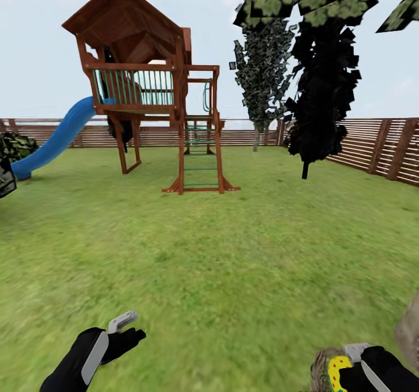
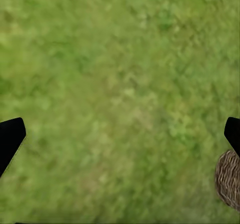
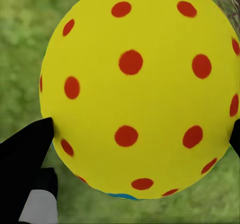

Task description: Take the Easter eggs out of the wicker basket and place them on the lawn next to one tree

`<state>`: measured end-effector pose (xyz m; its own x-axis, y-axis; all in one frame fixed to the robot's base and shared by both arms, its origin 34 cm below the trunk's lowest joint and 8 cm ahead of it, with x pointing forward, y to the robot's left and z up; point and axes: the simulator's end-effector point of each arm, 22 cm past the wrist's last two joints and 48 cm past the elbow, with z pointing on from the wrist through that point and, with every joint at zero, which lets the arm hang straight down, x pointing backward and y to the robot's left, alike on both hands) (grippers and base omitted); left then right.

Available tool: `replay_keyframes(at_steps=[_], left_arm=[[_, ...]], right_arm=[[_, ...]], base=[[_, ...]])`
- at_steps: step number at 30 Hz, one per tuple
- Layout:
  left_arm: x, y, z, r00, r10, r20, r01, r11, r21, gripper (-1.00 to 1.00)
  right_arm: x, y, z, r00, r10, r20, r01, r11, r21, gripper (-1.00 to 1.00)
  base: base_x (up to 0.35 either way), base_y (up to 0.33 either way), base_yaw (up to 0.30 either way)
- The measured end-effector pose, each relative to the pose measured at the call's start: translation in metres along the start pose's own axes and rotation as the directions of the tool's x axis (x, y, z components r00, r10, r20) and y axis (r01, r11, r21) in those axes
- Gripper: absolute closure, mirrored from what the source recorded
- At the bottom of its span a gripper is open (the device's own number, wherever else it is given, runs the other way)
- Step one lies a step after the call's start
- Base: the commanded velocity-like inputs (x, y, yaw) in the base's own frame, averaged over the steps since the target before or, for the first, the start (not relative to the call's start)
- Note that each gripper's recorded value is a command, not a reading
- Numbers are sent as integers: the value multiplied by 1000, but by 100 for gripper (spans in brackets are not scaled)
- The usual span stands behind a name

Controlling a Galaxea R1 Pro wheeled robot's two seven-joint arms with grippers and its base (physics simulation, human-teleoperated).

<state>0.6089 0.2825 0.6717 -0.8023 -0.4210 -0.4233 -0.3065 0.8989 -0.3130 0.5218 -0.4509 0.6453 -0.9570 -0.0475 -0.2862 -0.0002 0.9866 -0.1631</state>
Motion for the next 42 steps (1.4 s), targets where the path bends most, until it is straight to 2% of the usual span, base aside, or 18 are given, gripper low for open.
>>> replay_keyframes(at_steps=[4,6,9,18,34,42], left_arm=[[-1,2,-1,1000,-11,2,11,1000,5,-100],[-2,-13,-2,1000,-17,3,17,997,77,-100],[-3,-19,-2,1000,-16,3,15,994,105,-100],[-3,-15,-3,1000,-18,0,18,994,104,-100],[-3,-15,-3,1000,-16,0,16,995,103,-100],[-3,-15,-3,1000,-19,-4,19,994,105,-100]], right_arm=[[0,0,0,1000,0,0,0,1000,0,100],[0,0,0,1000,-1,0,1,1000,1,100],[0,0,0,1000,-1,0,1,1000,1,100],[0,0,0,1000,0,0,0,1000,0,100],[0,1,0,1000,3,0,-3,1000,-2,100],[0,0,0,1000,3,0,-3,1000,-1,100]], base=[[292,188,-147],[328,77,-6],[333,42,-1],[254,218,0],[27,326,0],[222,268,0]])
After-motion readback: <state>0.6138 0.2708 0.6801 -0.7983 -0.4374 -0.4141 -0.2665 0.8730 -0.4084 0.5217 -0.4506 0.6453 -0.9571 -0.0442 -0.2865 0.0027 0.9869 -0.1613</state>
